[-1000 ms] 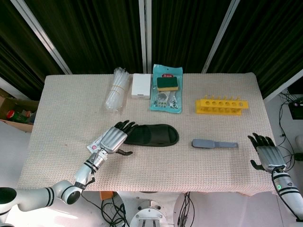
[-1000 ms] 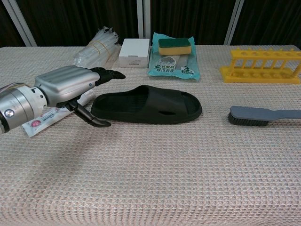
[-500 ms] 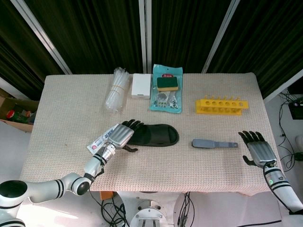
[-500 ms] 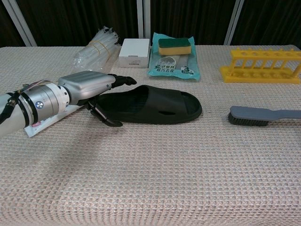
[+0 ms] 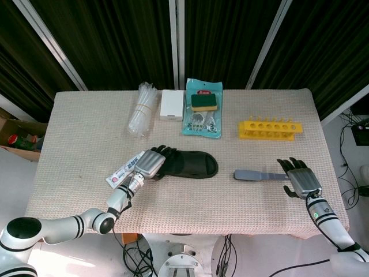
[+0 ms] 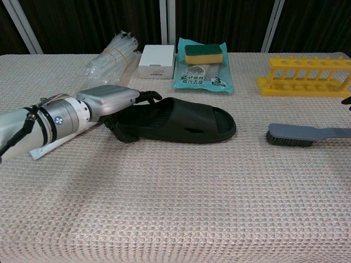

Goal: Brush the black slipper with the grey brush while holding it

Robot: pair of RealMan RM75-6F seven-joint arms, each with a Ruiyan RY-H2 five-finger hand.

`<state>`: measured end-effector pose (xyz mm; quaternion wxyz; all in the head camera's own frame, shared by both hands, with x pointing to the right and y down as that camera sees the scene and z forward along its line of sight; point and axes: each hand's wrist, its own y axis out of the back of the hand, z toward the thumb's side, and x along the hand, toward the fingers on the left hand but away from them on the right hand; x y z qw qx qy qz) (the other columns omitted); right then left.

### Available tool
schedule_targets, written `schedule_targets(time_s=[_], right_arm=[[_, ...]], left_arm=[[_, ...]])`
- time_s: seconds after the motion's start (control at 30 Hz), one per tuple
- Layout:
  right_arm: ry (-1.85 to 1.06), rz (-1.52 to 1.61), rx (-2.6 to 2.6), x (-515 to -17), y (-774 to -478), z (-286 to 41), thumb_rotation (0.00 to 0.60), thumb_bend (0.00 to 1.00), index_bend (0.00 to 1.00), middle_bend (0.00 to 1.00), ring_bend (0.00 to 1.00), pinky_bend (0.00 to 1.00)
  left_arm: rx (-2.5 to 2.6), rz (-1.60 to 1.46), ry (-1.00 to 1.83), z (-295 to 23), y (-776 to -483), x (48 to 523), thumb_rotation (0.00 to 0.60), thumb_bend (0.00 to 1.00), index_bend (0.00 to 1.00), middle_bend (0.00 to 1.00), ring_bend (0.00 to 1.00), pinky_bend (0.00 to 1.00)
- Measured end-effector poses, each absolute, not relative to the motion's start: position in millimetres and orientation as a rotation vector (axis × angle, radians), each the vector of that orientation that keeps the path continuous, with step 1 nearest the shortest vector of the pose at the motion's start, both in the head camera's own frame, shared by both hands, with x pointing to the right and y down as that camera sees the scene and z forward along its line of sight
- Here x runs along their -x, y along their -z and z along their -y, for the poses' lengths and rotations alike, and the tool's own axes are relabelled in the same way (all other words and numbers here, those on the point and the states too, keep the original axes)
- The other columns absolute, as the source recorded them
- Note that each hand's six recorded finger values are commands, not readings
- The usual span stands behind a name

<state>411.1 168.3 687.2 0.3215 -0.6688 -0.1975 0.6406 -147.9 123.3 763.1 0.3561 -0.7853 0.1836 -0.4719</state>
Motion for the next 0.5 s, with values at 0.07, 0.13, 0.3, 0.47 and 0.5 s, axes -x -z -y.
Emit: schedule_targets(time_s=[0.07,0.13,0.3,0.47,0.5], right_arm=[[-1.682,0.518,1.757,-409,-688,-168,0.6,0.38,0.08,0.15,0.03,0.17],[-1.678,0.522,1.759,-407,-688,-167,0.6,0.38,0.1,0.17,0.05,0.19],[-1.666,0.532,1.763,-402,-691,-165,0.6,0.38,0.14,0.19,0.08,0.23],[-1.649,0.539,1.775,-393,-696,-162,0.6,0.38,0.16,0.21,0.1,0.25],[-1.645,0.537,1.778,-390,-697,-162,0.6,0.38,0.16,0.21,0.1,0.25]], left_arm=[[2.028,-0.474,1.218,-124,-764,147,0.6,0.29,0.08,0.13,0.12,0.28],[2.026,-0.482,1.216,-124,-764,147,0.6,0.29,0.09,0.14,0.13,0.28],[2.021,-0.49,1.21,-124,-764,146,0.6,0.29,0.14,0.19,0.16,0.31],[2.017,-0.489,1.203,-126,-764,145,0.6,0.29,0.18,0.22,0.18,0.33],[2.016,-0.488,1.202,-126,-764,145,0.6,0.29,0.18,0.22,0.19,0.33]])
